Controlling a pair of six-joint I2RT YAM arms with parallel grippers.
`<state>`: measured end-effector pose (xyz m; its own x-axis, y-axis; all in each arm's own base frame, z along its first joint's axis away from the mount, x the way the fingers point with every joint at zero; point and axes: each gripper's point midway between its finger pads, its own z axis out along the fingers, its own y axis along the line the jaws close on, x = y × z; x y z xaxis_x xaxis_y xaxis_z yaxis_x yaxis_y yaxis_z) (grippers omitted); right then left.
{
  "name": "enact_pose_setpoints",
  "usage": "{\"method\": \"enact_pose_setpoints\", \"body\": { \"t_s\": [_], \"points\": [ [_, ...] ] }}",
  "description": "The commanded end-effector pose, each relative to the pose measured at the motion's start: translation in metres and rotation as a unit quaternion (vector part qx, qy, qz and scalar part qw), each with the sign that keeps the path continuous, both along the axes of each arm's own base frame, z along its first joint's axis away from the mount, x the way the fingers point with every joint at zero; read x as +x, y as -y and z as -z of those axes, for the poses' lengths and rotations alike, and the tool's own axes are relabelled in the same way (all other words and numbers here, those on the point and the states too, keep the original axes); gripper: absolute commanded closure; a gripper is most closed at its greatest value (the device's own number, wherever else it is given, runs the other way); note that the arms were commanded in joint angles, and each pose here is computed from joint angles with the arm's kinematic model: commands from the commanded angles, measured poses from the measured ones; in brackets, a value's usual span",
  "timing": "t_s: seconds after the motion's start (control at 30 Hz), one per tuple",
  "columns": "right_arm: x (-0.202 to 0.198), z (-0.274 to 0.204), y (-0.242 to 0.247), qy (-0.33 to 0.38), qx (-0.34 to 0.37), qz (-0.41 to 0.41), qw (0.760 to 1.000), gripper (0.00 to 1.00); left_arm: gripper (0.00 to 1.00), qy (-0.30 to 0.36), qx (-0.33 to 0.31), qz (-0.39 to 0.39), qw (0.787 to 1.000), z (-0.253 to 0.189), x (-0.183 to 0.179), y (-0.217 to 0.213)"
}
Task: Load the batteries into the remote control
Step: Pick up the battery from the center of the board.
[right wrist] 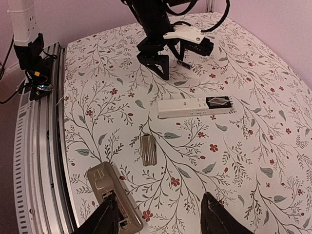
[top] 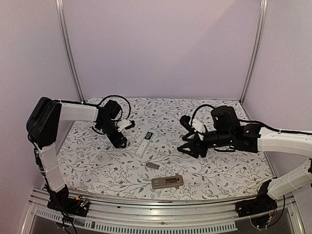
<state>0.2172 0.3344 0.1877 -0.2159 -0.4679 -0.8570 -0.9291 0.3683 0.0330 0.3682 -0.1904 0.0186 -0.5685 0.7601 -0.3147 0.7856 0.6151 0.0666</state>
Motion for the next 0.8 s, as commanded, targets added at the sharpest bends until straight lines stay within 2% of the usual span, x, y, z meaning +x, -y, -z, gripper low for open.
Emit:
{"method": "enact_pose_setpoints", "body": {
  "t_s": [0.0, 0.17, 0.27, 0.33, 0.43, 0.6, 0.77],
  "points": [
    [-0.007, -0.004, 0.005, -0.001, 0.018, 0.0, 1.0, 0.44, 0.16, 0.037, 0.006, 0.032, 0.999, -0.022, 0.01, -0.002],
    [-0.009, -0.002, 0.004, -0.006, 0.019, -0.003, 1.0, 0.44, 0.18, 0.06, 0.02, 0.025, 0.998, -0.03, 0.032, -0.014],
    [-0.008, 0.001, 0.003, -0.008, 0.016, -0.006, 1.0, 0.44, 0.34, 0.062, 0.031, 0.01, 0.998, -0.027, 0.049, -0.024],
    [-0.009, 0.002, 0.001, -0.01, 0.014, -0.009, 1.0, 0.44, 0.4, 0.059, 0.033, 0.007, 0.998, -0.022, 0.057, -0.028],
    [-0.008, 0.004, 0.0, -0.012, 0.012, -0.011, 1.0, 0.44, 0.43, 0.038, 0.028, 0.006, 0.999, -0.013, 0.059, -0.029],
    [-0.008, 0.007, 0.001, -0.015, 0.009, -0.009, 1.0, 0.44, 0.41, -0.006, 0.0, 0.01, 1.0, 0.0, 0.049, -0.022],
    [-0.009, 0.01, 0.001, -0.022, 0.006, -0.009, 1.0, 0.44, 0.4, -0.022, -0.014, 0.006, 1.0, 0.008, 0.046, -0.025]
  ]
}}
